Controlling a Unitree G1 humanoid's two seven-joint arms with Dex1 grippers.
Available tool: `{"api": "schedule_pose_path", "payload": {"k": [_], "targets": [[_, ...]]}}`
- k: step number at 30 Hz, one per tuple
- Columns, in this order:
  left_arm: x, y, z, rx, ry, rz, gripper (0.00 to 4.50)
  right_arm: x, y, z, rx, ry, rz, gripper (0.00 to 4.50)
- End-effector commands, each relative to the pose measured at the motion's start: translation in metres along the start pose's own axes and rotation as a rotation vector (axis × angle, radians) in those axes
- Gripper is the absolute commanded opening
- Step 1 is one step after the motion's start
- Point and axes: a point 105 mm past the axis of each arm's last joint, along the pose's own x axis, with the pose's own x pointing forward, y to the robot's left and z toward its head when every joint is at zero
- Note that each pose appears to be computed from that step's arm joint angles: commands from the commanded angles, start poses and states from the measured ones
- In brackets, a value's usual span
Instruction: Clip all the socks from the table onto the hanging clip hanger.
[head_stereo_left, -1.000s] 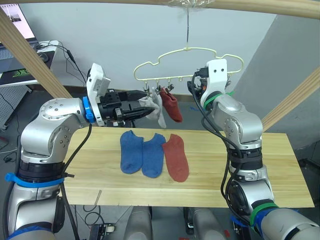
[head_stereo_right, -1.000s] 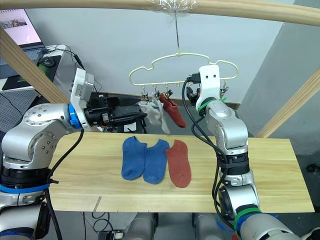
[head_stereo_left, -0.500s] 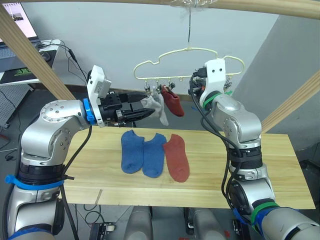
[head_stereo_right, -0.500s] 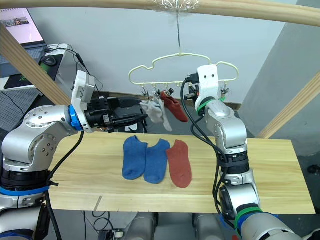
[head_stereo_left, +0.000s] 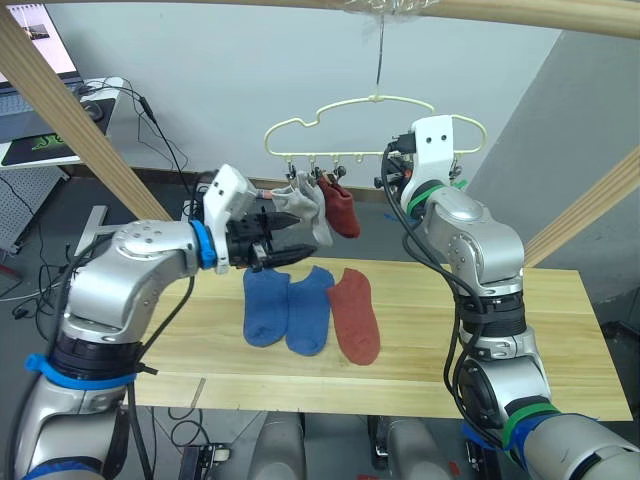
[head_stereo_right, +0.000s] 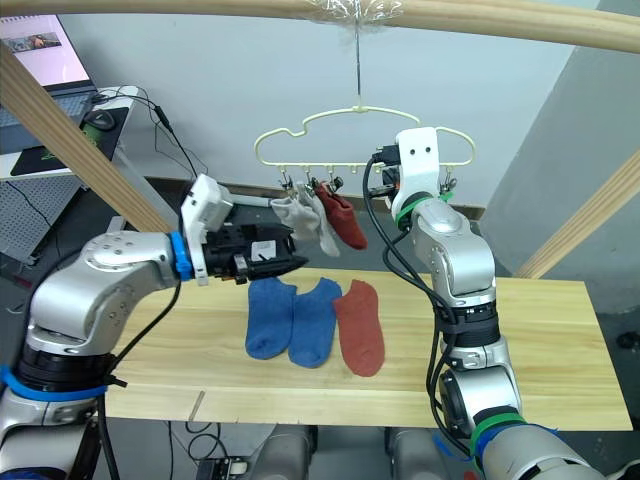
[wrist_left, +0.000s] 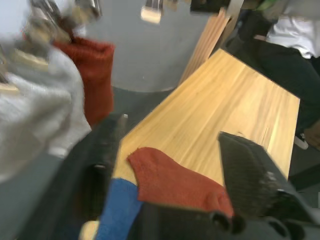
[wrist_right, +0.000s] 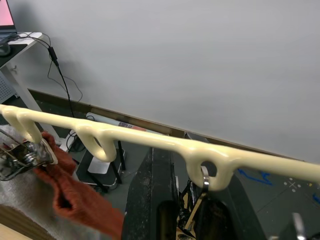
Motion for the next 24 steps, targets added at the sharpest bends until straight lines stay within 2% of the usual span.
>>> {"api": "schedule_pose_path", "payload": {"k": [1,7,14,24], "targets": [[0.019,-0.003,-0.005,0.056,-0.003,0.033,4.46,-0.002,0.004,0.023,-0.005,-0.074,0.014,0.02],[0.052,-0.016,-0.034,0.084,0.042,0.034,4.46,-0.003,0.008,0.028,-0.006,-0.083,0.023,0.02],[0.085,-0.026,-0.084,0.172,0.176,0.038,4.46,-0.003,0.011,0.032,-0.008,-0.088,0.029,0.02],[0.116,-0.031,-0.112,0.156,0.242,0.059,4.46,-0.005,0.009,0.032,-0.01,-0.086,0.021,0.02]]}}
